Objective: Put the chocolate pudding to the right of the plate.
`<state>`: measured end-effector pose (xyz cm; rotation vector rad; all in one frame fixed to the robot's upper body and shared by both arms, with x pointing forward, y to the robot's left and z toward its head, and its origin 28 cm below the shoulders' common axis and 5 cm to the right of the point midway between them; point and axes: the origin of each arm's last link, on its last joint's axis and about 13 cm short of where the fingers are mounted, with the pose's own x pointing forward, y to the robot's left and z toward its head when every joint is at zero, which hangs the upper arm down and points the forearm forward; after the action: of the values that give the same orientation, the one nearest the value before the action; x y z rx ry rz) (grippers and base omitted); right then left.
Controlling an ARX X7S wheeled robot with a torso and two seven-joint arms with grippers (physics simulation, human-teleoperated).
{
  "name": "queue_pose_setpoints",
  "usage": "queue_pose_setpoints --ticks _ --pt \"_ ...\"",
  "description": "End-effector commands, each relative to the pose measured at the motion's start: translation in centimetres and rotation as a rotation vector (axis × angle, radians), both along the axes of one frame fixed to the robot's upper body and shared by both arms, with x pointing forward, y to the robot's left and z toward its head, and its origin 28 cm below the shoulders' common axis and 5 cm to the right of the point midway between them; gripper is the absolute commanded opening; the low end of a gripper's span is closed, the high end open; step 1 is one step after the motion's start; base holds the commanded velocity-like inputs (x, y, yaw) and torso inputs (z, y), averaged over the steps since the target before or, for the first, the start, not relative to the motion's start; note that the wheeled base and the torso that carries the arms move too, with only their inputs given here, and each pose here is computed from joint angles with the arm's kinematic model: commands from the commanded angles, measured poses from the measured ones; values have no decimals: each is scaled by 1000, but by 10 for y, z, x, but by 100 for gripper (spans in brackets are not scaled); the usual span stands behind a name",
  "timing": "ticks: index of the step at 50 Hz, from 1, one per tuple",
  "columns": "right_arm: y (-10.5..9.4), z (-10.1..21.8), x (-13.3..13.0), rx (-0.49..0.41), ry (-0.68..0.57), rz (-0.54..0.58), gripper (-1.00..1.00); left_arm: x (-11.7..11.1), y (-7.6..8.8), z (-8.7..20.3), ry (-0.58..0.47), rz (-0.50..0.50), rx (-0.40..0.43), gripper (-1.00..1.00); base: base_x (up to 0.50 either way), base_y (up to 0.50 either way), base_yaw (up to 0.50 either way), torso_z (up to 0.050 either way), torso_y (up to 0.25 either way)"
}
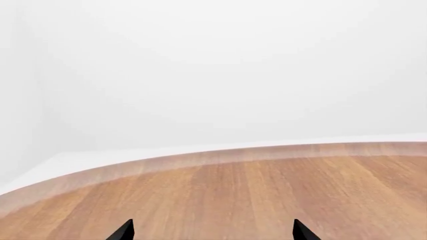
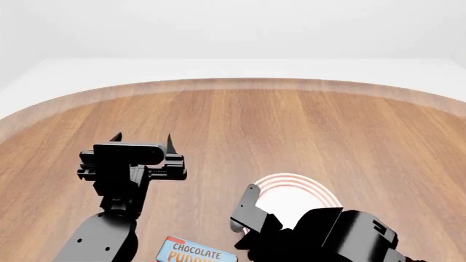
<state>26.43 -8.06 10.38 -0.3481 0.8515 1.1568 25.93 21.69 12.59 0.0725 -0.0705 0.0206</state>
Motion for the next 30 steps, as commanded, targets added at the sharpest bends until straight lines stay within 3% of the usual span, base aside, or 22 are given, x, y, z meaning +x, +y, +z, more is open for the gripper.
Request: queue_pose_setpoints --ticks 1,21,22,30 --pt "3 -11 4 -17 39 11 100 0 -1 -1 2 -3 0 100 0 0 0 0 0" --pt "3 -26 2 -68 96 29 100 0 -2 -4 6 -9 -1 100 0 0 0 0 0" --pt "3 -26 3 -69 87 28 -100 0 -2 -5 6 -9 -2 100 0 0 0 0 0" --pt "3 -23 5 -44 43 5 -100 0 -1 -5 7 -7 0 100 0 0 0 0 0"
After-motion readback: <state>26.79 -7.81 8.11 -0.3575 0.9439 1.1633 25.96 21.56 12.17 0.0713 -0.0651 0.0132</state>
